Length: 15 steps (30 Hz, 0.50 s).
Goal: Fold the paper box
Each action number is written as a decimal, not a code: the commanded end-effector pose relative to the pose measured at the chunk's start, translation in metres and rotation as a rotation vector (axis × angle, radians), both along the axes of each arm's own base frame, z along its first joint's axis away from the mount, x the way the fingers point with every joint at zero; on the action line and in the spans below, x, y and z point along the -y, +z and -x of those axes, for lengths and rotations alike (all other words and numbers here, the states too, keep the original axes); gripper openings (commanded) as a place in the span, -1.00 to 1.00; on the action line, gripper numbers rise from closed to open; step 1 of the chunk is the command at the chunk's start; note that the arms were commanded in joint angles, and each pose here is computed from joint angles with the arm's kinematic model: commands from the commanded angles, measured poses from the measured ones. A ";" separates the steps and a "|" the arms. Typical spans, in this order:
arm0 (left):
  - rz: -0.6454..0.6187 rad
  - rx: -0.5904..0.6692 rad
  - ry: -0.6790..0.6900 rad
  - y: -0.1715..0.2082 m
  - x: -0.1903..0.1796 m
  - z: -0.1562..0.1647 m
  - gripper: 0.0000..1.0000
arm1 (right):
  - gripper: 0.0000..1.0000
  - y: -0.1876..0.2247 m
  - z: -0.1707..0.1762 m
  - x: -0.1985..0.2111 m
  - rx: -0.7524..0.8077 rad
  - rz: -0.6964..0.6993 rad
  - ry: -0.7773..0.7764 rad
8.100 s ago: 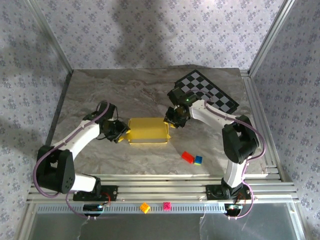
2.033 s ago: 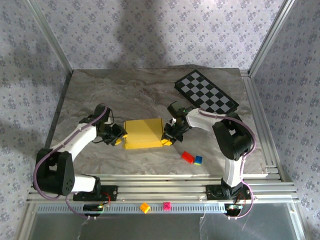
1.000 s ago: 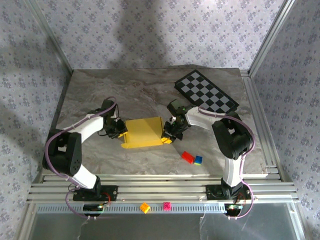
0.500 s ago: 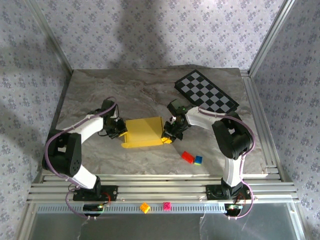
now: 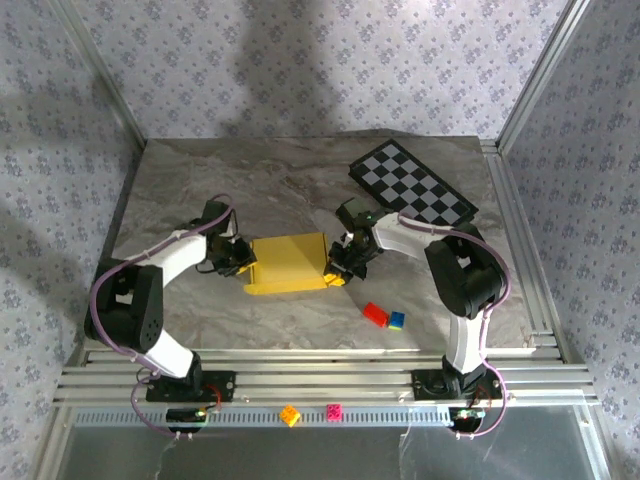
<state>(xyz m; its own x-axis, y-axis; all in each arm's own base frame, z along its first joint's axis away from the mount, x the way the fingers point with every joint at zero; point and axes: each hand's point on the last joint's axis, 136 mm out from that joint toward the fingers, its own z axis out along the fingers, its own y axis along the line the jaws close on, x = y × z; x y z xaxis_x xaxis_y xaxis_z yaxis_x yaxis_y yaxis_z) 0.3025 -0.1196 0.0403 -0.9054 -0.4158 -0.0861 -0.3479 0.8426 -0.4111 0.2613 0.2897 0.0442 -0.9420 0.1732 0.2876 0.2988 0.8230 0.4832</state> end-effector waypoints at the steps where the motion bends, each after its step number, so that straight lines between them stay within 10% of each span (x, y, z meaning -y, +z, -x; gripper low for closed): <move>1: -0.052 -0.122 0.006 -0.028 -0.015 0.030 -0.60 | -0.70 -0.012 -0.005 0.013 0.009 0.074 -0.016; 13: -0.049 -0.189 -0.043 -0.052 -0.007 0.046 -0.73 | -0.70 -0.010 -0.007 0.012 0.017 0.070 -0.021; 15: -0.055 -0.191 -0.046 -0.052 -0.008 0.048 -1.00 | -0.70 -0.009 -0.007 0.012 0.020 0.068 -0.021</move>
<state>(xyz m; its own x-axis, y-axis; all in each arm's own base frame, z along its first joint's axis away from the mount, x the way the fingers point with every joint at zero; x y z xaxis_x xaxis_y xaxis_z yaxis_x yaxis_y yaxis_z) 0.3062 -0.1276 0.0391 -0.9136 -0.3999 -0.0735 -0.3216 0.8213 -0.4712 0.2627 0.2883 0.0441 -0.9411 0.1782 0.2873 0.3029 0.8218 0.4825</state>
